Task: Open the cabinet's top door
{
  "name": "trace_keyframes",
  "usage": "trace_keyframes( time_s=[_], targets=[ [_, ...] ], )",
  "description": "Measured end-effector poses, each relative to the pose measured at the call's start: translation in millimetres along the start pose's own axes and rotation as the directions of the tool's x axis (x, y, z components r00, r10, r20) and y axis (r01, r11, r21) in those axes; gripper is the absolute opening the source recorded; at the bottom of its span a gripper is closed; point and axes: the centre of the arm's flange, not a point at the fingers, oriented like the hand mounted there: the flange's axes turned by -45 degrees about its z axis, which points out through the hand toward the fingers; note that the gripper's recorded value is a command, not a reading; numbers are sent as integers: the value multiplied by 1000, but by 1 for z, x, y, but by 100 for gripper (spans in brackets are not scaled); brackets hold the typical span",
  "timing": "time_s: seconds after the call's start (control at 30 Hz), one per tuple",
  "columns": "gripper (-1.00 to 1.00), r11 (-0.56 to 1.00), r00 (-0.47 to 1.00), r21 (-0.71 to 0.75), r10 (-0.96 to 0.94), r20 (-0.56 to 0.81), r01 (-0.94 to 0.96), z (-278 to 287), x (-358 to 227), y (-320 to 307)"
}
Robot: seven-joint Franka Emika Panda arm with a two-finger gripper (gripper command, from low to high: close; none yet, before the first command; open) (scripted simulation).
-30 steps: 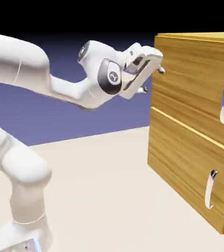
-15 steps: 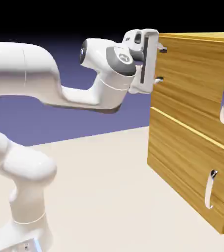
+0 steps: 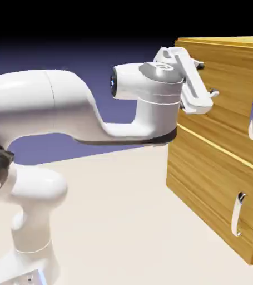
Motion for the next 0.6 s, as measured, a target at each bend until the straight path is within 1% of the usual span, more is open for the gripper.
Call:
trace_keyframes(
  time_s=[0.2, 0.43, 0.47, 0.6],
  targets=[
    [100, 963, 963, 3, -269, 26, 269, 22, 7, -45],
    [100, 829, 828, 19, -560, 31, 560, 52, 26, -102],
    [100, 828, 828, 19, -560, 31, 560, 52, 26, -102],
    [100, 829, 829, 19, -559, 31, 559, 91, 24, -103]
  ],
)
